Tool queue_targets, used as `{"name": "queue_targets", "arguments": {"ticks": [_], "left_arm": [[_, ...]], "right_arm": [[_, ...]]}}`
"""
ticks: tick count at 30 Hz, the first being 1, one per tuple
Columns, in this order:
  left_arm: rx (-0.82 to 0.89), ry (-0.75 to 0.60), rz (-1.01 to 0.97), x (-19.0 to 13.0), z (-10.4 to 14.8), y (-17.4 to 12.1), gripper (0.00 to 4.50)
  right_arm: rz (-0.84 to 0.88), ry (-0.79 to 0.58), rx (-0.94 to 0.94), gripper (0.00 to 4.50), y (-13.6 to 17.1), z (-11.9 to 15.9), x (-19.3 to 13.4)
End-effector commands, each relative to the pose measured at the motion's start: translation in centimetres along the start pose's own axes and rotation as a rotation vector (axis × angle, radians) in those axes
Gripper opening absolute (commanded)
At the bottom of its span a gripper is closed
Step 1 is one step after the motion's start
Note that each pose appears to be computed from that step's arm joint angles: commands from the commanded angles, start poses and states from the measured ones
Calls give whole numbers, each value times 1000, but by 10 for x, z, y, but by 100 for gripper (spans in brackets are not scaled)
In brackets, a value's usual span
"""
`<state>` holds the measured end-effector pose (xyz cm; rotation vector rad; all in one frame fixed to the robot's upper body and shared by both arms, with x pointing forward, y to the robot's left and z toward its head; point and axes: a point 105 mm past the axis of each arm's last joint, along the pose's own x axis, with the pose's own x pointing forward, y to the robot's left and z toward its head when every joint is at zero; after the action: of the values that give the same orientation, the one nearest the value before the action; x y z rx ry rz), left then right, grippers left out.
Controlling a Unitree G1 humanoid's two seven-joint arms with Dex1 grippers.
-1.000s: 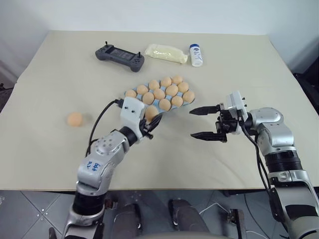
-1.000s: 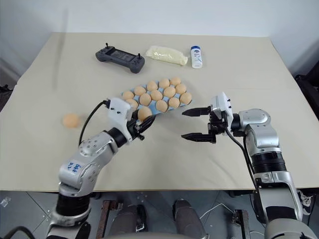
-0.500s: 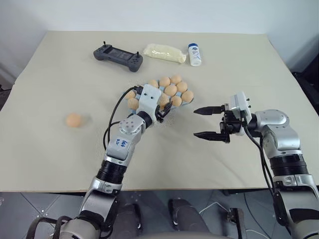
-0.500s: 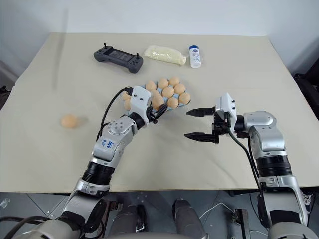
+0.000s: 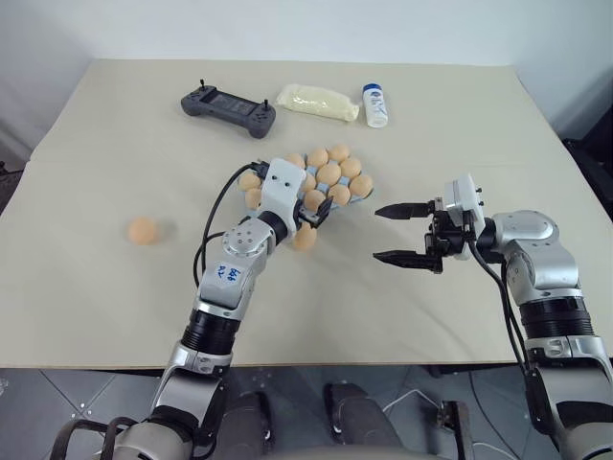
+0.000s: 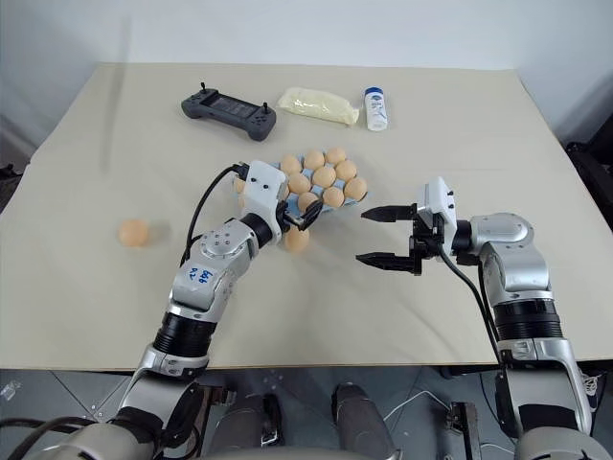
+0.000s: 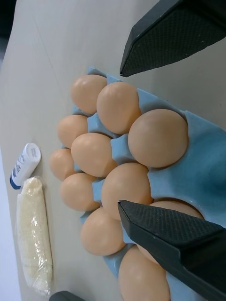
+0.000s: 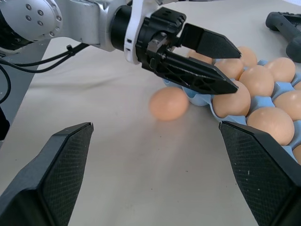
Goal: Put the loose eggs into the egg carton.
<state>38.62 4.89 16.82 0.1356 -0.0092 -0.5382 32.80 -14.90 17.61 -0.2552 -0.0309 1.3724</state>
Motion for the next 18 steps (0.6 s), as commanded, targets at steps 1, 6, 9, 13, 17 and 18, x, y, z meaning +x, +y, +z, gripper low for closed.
{"name": "queue_targets", "arguments": {"ticks": [1,6,9,13,17,18], "left_arm": [[19,-35,9,-6,11,1,447],[18,-31,-28,-16,9,-5,447],[22,-28,-32,-19,7,-6,447],[38,-71,-29,-21,16,-4,447],[32,-95,-103,-23,22,-16,447],[36,-91,-130,-23,21,-21,447]], "right_arm": [[-3,-21,-48,450,-4,12,0],[-9,-20,-46,450,-3,12,-3],[-14,-20,-43,450,-2,11,-3],[-19,-26,-42,450,-2,12,-3],[-32,-23,-38,450,-2,10,-6],[-37,-25,-37,450,-2,10,-6]]}}
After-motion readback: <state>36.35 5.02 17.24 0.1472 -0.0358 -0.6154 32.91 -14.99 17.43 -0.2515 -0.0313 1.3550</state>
